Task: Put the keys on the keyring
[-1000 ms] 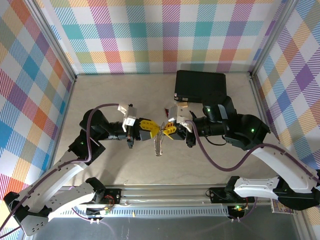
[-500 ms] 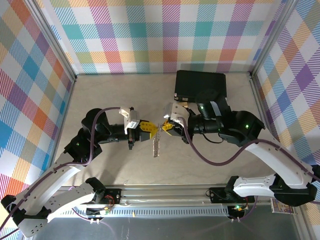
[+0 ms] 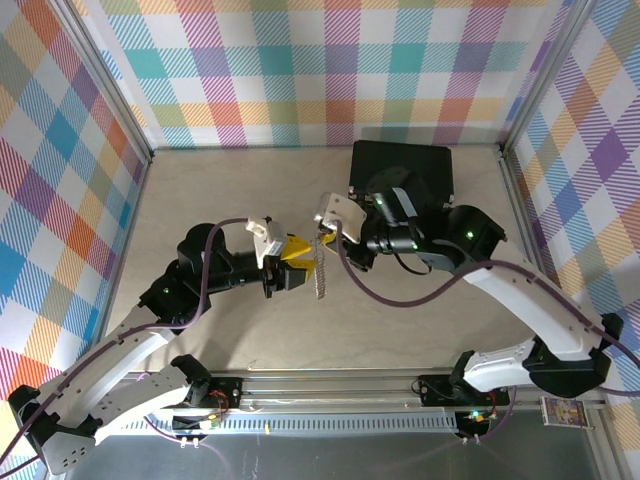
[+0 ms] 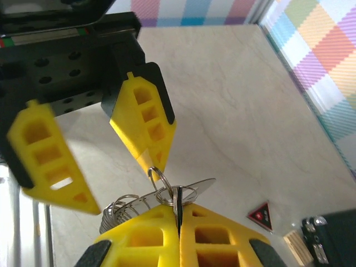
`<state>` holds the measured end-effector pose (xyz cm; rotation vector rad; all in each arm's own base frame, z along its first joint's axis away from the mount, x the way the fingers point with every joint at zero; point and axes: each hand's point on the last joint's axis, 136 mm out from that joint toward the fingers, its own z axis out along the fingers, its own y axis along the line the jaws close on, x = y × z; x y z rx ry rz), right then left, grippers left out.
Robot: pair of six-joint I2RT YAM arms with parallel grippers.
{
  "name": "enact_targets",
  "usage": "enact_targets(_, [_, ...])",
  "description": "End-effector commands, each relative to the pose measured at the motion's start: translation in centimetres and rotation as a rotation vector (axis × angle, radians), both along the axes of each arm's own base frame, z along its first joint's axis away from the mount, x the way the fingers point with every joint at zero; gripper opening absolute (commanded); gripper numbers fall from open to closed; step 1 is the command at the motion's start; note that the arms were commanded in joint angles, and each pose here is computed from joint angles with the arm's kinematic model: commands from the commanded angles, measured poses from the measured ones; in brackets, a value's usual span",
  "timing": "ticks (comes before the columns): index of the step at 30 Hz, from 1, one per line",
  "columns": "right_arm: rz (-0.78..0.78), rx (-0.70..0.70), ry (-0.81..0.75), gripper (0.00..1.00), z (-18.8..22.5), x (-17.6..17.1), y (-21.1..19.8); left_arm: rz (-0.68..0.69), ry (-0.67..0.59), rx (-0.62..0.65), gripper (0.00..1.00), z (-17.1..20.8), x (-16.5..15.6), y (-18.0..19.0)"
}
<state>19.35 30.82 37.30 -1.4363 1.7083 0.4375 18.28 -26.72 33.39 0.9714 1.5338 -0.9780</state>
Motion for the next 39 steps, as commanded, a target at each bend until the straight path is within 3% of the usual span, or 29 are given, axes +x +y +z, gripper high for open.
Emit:
enact_targets(1, [-0.083,-0.072,0.010,0.00,-1.1,2.1,-0.4,0.131,-0.017,-0.028,0.51,-0.1,1.7,1.0])
enact_targets(9, [-0.203,-0.100,0.102,0.00,-3.6,5.9,0.5,0.182,0.035,-0.036,0.68,-1.8,1.6,2.1])
enact_targets(15, [-0.281,-0.069,0.191,0.00,-5.1,9.1,0.8,0.287,0.077,0.008,0.99,-3.5,2.3,3.6])
enact_targets(39, [-0.454,-0.080,0.376,0.00,-11.1,16.2,1.1,0.340,0.178,-0.024,1.00,-4.7,2.0,4.7])
